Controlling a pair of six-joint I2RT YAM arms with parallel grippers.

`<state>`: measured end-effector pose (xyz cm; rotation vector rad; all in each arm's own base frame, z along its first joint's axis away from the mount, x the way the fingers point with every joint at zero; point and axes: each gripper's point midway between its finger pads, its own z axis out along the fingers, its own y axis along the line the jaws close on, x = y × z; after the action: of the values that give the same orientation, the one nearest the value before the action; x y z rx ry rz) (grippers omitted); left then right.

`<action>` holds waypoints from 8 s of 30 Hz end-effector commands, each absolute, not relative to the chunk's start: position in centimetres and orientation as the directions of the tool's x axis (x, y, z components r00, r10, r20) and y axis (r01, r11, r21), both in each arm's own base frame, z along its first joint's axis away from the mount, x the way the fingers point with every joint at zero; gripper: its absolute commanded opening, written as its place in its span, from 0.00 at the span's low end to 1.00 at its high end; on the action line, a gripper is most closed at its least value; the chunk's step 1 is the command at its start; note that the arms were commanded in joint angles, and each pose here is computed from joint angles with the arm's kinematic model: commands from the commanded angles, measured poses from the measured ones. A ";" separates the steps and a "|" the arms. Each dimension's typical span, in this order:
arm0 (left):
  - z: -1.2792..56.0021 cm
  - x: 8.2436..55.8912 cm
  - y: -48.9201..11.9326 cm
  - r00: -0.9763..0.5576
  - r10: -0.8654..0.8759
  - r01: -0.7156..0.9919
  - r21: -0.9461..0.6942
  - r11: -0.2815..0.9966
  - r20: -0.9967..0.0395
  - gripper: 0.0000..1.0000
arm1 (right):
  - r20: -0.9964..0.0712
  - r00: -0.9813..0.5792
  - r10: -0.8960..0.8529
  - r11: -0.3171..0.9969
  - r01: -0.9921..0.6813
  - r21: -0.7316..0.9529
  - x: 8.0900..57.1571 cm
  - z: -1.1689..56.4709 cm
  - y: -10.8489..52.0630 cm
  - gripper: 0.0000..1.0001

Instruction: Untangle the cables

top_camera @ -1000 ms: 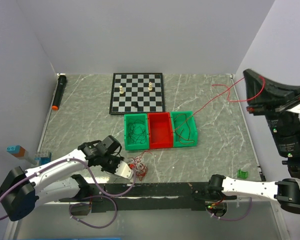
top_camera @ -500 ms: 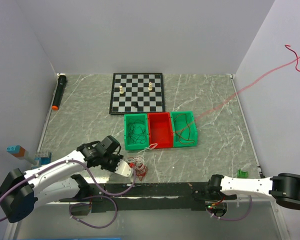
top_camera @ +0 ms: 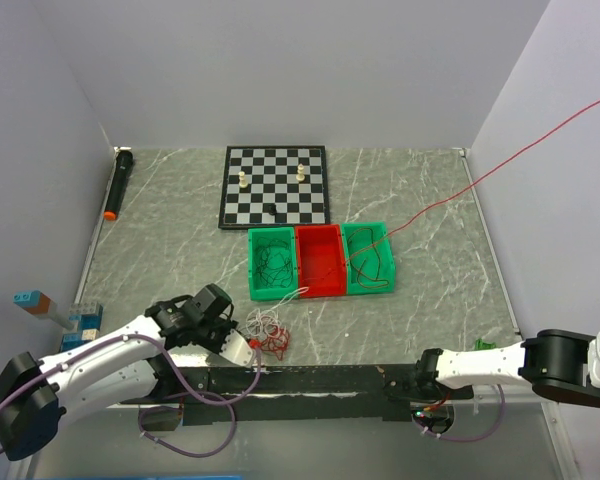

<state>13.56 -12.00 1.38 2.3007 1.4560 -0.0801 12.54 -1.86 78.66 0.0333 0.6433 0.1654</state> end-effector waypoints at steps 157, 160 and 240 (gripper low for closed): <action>-0.8 9.7 -13.1 0.827 0.549 0.561 0.134 -0.817 -0.119 0.01 | -0.375 0.919 0.124 0.983 -0.063 0.170 7.9 81.0 -8.3 0.00; -1.3 9.4 -11.5 0.837 0.539 0.546 0.075 -0.835 -0.087 0.01 | -0.343 0.926 0.159 0.977 -0.097 0.192 6.8 81.5 -10.1 0.00; 26.0 13.3 -24.5 0.599 0.578 0.796 0.491 -0.354 -0.554 0.01 | -0.870 0.462 0.172 0.984 -0.128 0.126 32.4 57.4 8.7 0.00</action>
<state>13.30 -24.56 25.21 2.0790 1.1232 -0.3786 34.64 9.82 54.16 0.0189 1.1652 0.1524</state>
